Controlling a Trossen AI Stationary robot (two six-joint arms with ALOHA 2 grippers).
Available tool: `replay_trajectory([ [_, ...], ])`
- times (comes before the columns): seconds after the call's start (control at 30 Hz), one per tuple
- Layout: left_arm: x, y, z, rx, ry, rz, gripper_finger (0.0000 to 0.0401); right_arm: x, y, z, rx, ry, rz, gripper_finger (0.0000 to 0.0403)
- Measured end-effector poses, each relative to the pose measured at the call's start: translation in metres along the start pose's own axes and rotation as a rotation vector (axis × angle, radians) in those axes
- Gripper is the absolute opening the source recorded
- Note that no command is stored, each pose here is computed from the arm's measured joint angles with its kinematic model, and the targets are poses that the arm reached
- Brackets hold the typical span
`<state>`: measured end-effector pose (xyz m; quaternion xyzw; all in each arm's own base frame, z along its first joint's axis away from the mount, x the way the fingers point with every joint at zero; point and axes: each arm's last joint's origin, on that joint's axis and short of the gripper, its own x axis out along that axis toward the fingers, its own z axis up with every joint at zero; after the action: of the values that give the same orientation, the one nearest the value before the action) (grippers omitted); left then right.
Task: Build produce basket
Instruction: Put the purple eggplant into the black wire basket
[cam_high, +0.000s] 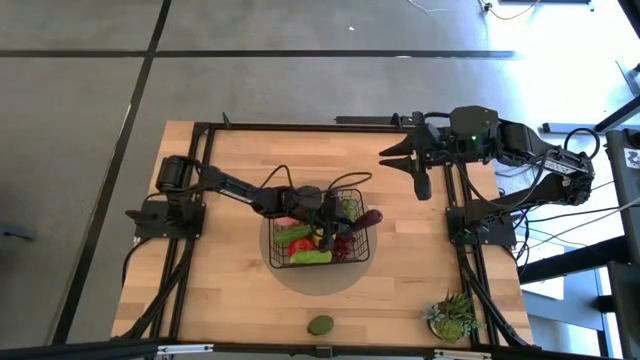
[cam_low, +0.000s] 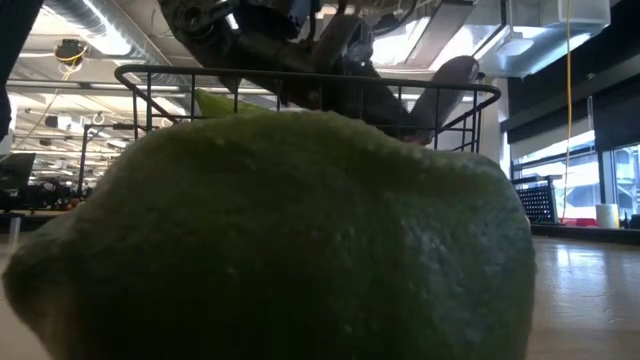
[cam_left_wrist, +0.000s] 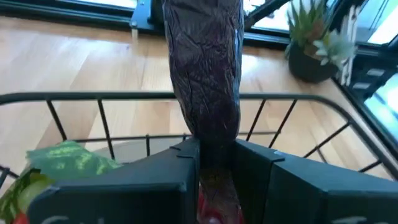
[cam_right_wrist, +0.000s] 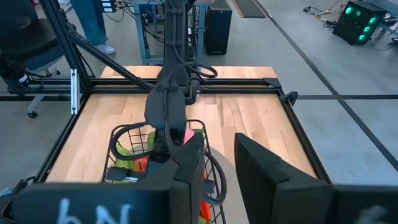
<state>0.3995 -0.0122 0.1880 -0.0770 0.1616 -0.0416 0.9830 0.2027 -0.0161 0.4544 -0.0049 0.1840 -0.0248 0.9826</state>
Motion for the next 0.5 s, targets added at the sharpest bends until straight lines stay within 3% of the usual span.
replay_trajectory([
  [0.5,-0.0006,0.0039,-0.0075,-0.009,0.073,0.079,0.0075,0.0000,0.0000,-0.0010,0.000,0.010,0.001,0.0084],
])
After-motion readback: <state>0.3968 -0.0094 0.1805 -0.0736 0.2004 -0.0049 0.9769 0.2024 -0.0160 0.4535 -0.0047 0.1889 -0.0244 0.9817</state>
